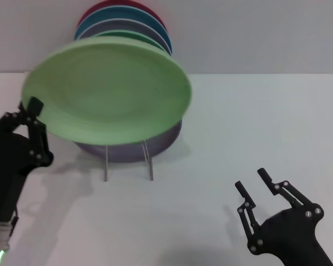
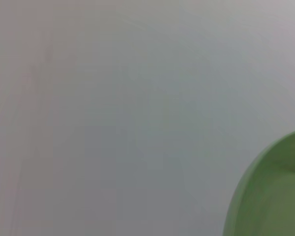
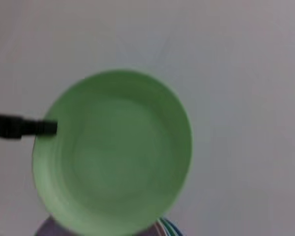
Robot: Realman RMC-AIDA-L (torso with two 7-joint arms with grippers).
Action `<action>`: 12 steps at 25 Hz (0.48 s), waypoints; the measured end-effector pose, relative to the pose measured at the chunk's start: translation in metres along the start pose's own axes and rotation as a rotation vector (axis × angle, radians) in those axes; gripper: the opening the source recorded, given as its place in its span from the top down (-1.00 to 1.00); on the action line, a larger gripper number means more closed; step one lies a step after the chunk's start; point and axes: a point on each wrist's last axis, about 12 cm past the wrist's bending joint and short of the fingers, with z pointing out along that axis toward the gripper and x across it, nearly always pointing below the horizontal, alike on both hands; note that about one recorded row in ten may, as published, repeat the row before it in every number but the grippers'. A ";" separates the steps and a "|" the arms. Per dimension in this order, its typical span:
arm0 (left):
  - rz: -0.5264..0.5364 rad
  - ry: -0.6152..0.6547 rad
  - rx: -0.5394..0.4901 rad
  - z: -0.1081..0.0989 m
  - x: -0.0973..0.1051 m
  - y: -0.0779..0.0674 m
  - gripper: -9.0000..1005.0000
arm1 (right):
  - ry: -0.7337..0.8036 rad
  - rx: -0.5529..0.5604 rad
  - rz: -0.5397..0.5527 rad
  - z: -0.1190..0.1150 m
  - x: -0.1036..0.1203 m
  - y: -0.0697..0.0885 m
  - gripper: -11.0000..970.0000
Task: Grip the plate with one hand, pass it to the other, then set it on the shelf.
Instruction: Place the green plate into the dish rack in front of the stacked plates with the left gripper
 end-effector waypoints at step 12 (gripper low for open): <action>0.133 0.027 0.063 0.016 0.006 0.023 0.90 | 0.045 0.013 -0.008 0.002 0.007 -0.003 0.33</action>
